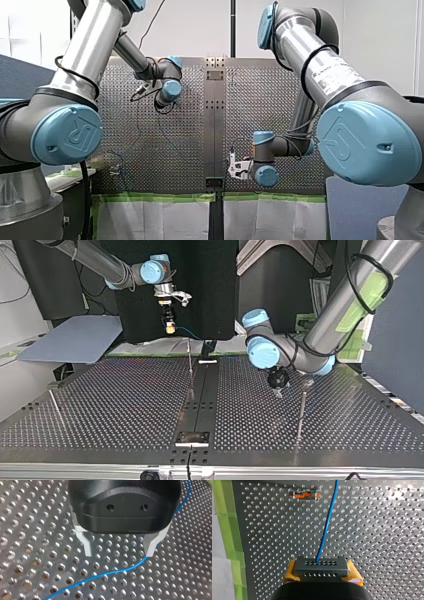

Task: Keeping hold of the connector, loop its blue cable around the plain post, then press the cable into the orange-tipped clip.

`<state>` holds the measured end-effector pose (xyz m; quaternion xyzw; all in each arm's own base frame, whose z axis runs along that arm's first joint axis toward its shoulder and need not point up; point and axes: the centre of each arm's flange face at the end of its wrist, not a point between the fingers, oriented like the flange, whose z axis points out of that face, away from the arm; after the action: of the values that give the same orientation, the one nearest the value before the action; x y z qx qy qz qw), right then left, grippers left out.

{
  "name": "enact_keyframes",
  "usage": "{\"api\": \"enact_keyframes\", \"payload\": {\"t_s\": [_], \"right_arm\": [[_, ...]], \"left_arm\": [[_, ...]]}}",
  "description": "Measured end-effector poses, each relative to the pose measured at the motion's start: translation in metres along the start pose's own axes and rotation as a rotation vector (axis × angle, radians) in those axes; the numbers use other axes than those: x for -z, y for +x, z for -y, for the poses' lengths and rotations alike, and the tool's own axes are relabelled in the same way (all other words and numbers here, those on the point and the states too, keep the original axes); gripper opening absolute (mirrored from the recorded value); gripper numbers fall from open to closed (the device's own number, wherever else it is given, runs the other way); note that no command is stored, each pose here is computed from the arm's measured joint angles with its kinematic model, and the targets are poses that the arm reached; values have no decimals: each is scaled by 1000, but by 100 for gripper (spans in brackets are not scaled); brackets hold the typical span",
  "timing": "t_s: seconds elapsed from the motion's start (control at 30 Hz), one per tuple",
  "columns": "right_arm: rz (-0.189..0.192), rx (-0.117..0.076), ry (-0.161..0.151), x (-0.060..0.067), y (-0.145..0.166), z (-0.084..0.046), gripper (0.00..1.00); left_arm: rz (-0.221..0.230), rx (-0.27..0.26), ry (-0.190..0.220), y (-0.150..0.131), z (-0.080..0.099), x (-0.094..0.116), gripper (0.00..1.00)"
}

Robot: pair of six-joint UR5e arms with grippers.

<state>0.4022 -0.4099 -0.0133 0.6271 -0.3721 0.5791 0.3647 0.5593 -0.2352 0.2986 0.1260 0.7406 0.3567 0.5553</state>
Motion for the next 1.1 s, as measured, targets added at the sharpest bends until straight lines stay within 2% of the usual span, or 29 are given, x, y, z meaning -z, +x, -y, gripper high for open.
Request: {"api": "enact_keyframes", "payload": {"t_s": [0.13,0.37,0.83,1.1], "right_arm": [[0,0,1,0,0,0,0],[2,0,0,0,0,0,0],[3,0,1,1,0,1,0],[4,0,0,0,0,0,0]], "left_arm": [[-16,10,-23,5,-7,-9,100],[-33,17,-41,9,-11,-13,100],[1,72,35,6,-3,-10,100],[-29,57,70,21,18,-10,100]]}}
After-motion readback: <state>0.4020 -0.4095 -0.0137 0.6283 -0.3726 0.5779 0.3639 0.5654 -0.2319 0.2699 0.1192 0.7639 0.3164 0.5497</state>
